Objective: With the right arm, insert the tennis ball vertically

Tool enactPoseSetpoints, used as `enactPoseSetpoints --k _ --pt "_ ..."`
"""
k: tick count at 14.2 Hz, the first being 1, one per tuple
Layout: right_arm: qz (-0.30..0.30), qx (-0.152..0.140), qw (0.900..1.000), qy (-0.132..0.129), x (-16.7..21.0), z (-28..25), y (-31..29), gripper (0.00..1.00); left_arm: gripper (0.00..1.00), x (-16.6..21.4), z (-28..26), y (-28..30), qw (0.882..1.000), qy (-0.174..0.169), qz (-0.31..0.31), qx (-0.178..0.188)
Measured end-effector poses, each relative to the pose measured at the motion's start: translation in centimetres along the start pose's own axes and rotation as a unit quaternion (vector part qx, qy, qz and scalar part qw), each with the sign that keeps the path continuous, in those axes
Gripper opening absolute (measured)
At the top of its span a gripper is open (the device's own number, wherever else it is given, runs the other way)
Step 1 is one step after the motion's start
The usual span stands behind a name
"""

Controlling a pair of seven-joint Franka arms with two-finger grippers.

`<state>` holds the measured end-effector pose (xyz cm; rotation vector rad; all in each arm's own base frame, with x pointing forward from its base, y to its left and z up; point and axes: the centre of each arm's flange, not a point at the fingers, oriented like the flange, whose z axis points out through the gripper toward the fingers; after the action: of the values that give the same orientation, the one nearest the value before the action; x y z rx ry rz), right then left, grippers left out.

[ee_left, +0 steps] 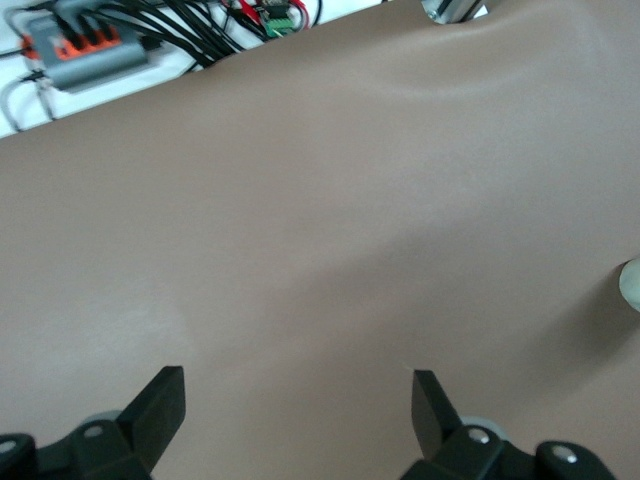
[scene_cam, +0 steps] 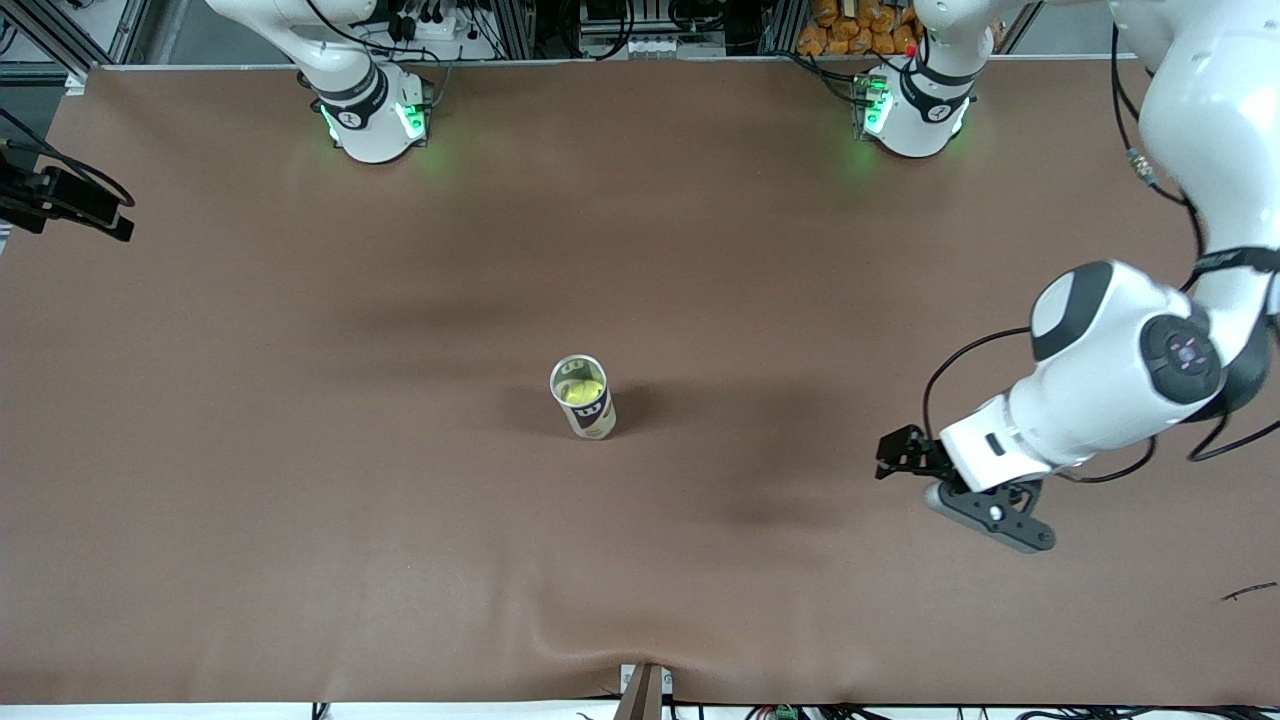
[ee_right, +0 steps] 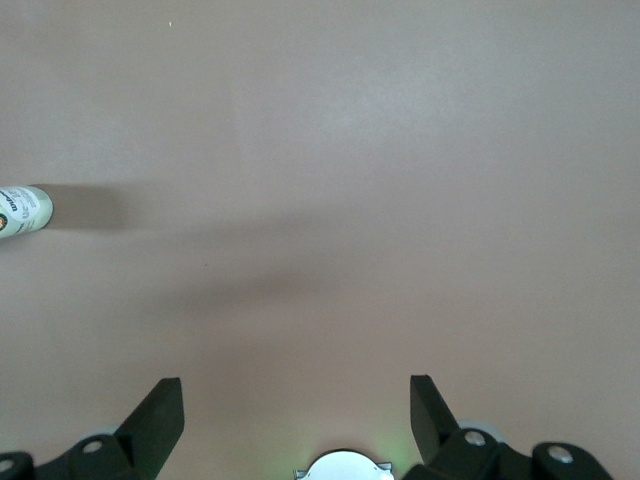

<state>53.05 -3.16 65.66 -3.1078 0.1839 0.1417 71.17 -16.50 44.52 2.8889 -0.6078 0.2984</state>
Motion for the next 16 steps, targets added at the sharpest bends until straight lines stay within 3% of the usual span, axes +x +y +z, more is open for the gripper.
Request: enactPoseSetpoints --k 5,8,16 --pt "-0.003 0.0 1.0 0.0 0.0 0.0 -0.3 1.0 1.0 -1.9 -9.6 0.5 0.998 -0.023 -0.018 0.048" --pt "-0.008 -0.001 1.0 -0.003 -0.1 0.0 -0.8 1.0 1.0 -3.5 -13.4 1.9 0.995 -0.056 -0.021 0.078" --pt "-0.01 -0.002 1.0 -0.011 -0.3 0.2 -1.0 1.0 1.0 -5.8 -17.8 2.9 0.988 -0.086 -0.032 0.124"
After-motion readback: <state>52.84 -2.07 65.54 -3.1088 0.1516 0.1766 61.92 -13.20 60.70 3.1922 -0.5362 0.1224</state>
